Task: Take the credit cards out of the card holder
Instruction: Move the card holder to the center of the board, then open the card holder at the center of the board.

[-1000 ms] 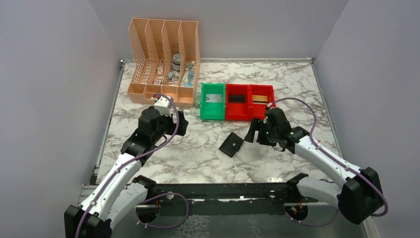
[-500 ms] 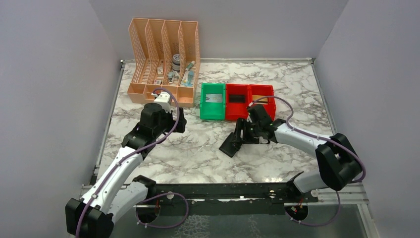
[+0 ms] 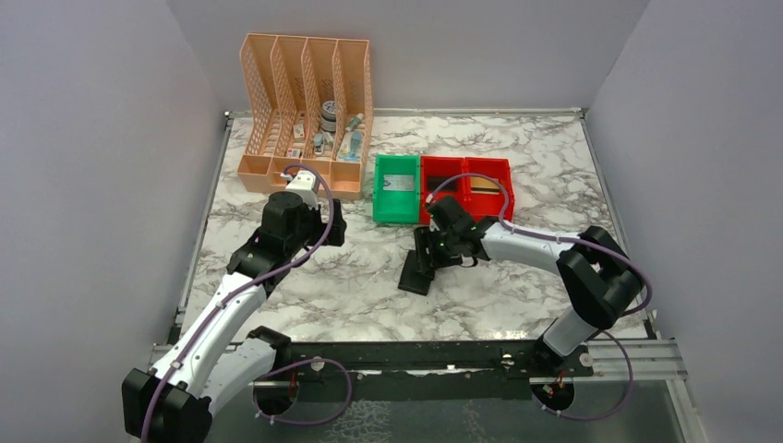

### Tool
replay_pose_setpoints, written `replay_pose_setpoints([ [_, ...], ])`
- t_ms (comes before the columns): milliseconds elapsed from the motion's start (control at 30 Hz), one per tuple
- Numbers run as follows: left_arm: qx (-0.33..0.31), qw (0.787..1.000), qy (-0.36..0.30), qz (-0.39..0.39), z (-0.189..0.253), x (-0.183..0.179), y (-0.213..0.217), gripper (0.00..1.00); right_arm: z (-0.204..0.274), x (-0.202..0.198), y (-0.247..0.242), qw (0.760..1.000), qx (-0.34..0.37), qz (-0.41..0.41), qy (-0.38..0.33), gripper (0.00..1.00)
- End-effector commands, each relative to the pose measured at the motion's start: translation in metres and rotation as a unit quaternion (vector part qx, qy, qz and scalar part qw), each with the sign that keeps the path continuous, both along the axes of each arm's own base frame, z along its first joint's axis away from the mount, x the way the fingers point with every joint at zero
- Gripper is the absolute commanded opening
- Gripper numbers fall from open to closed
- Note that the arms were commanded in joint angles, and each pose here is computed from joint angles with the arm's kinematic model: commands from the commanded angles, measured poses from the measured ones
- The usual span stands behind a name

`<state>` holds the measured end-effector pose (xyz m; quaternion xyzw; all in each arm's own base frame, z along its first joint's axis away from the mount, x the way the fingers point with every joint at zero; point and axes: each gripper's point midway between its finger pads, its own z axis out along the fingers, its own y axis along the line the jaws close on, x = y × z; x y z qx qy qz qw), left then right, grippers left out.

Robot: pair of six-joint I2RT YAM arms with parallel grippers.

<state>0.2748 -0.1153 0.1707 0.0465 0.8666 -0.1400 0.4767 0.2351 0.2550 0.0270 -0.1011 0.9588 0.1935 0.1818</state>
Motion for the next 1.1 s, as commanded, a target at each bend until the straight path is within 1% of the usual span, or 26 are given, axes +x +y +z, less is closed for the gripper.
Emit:
replay_pose_setpoints([
  [0, 0.000, 1.000, -0.005, 0.012, 0.003, 0.003, 0.004, 0.99, -0.007, -0.010, 0.016, 0.995, -0.025, 0.092, -0.017, 0.58],
  [167, -0.005, 1.000, 0.008, -0.006, -0.002, 0.002, -0.003, 0.99, -0.008, -0.012, 0.018, 0.985, -0.034, 0.161, -0.046, 0.56],
  [267, -0.005, 1.000, 0.019, -0.015, -0.007, 0.002, -0.007, 0.99, -0.007, -0.010, 0.011, 0.980, -0.052, 0.179, -0.064, 0.56],
  [333, -0.005, 0.999, 0.027, -0.021, -0.010, 0.002, -0.009, 0.98, -0.005, -0.004, 0.000, 0.979, -0.080, 0.170, -0.080, 0.58],
  [433, -0.003, 0.999, 0.036, -0.024, -0.014, 0.003, -0.011, 0.98, 0.004, 0.006, -0.013, 0.978, -0.113, 0.141, -0.101, 0.65],
  [533, -0.002, 0.999, 0.041, -0.024, -0.015, 0.003, -0.011, 0.98, 0.019, 0.008, -0.009, 0.981, -0.095, 0.127, -0.112, 0.69],
  [600, 0.000, 0.999, 0.043, -0.024, -0.016, 0.004, -0.011, 0.98, 0.030, 0.006, -0.003, 0.985, -0.067, 0.113, -0.114, 0.69],
  [700, 0.000, 0.999, 0.043, -0.022, -0.016, 0.004, -0.010, 0.97, 0.043, 0.000, 0.010, 0.987, -0.020, 0.111, -0.113, 0.58],
  [733, 0.001, 0.999, 0.042, -0.021, -0.016, 0.004, -0.009, 0.97, 0.046, -0.001, 0.011, 0.988, -0.013, 0.106, -0.114, 0.50],
  [767, 0.001, 0.999, 0.041, -0.019, -0.015, 0.005, -0.008, 0.97, 0.049, -0.002, 0.013, 0.988, -0.007, 0.101, -0.114, 0.44],
  [800, 0.001, 0.999, 0.040, -0.018, -0.015, 0.005, -0.008, 0.97, 0.050, -0.002, 0.014, 0.989, -0.002, 0.098, -0.114, 0.42],
  [933, 0.002, 0.999, 0.033, -0.010, -0.011, 0.006, -0.004, 0.97, 0.048, -0.006, 0.017, 0.990, 0.002, 0.091, -0.106, 0.41],
  [1067, 0.002, 1.000, 0.031, -0.004, -0.010, 0.007, -0.001, 0.97, 0.037, -0.011, 0.018, 0.992, -0.015, 0.089, -0.092, 0.41],
])
